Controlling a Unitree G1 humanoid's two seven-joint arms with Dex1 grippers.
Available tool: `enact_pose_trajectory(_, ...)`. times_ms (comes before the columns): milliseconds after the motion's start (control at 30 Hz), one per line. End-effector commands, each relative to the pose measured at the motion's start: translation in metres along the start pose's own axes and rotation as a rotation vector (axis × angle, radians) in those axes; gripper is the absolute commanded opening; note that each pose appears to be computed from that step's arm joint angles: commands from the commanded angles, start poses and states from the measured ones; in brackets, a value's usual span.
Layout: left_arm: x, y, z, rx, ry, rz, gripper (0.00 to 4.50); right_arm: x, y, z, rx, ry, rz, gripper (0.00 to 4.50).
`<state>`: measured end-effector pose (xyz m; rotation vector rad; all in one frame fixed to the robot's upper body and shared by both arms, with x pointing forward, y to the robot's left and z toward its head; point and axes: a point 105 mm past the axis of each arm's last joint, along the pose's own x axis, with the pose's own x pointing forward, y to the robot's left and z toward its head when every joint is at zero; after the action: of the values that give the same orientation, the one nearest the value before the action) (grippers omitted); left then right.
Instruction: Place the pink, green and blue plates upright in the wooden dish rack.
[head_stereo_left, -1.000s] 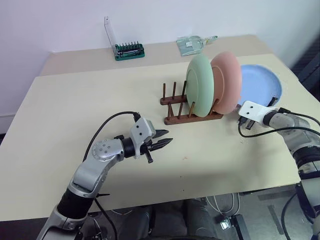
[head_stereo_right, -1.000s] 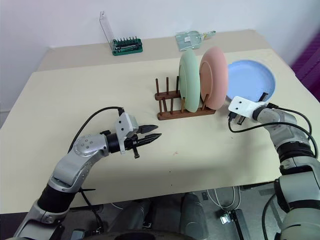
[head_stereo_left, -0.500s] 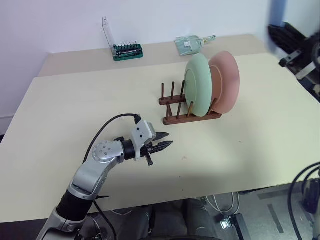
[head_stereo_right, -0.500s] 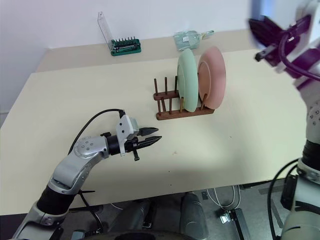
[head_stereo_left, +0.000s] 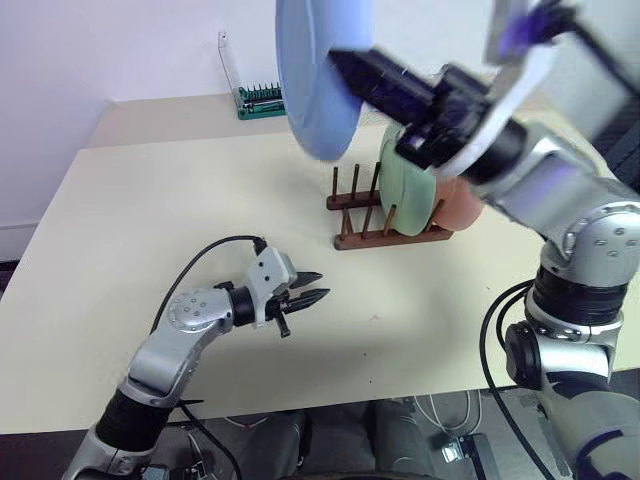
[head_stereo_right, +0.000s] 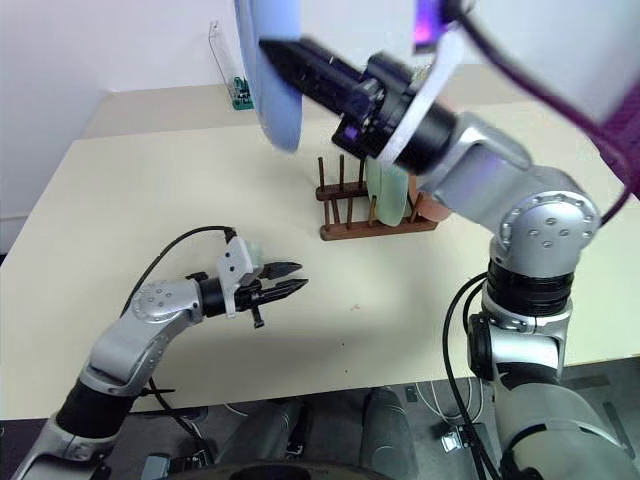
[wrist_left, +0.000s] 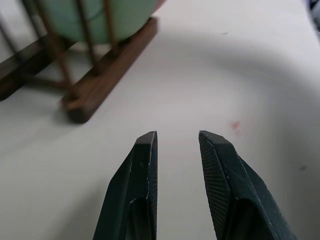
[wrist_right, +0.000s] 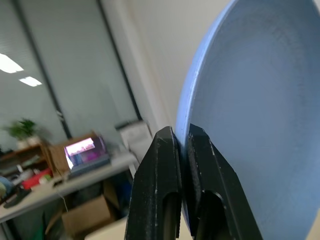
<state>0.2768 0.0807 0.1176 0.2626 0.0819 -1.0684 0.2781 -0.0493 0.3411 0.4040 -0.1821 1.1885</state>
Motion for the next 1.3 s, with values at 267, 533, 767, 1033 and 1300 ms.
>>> enact_pose_trajectory(267, -0.015, 0.009, 0.01, 0.009, -0.018, 0.063, 1.29, -0.013, -0.046, -0.02, 0.052, 0.062, -0.171, 0.05)
enact_pose_trajectory(533, -0.012, 0.009, 0.014, 0.009, -0.018, 0.057, 1.29, -0.025, -0.067, -0.034, 0.047, 0.104, -0.262, 0.05)
enact_pose_trajectory(767, -0.011, 0.01, 0.013, 0.012, -0.014, 0.054, 1.29, -0.03, -0.074, -0.041, 0.063, 0.13, -0.287, 0.05)
enact_pose_trajectory(1033, -0.009, 0.011, 0.018, 0.016, -0.017, 0.048, 1.29, -0.025, -0.07, -0.025, -0.184, 0.144, -0.279, 2.29)
enact_pose_trajectory(1300, -0.01, 0.009, 0.018, 0.014, -0.015, 0.062, 1.29, -0.051, -0.049, 0.004, -0.7, 0.22, -0.255, 2.29)
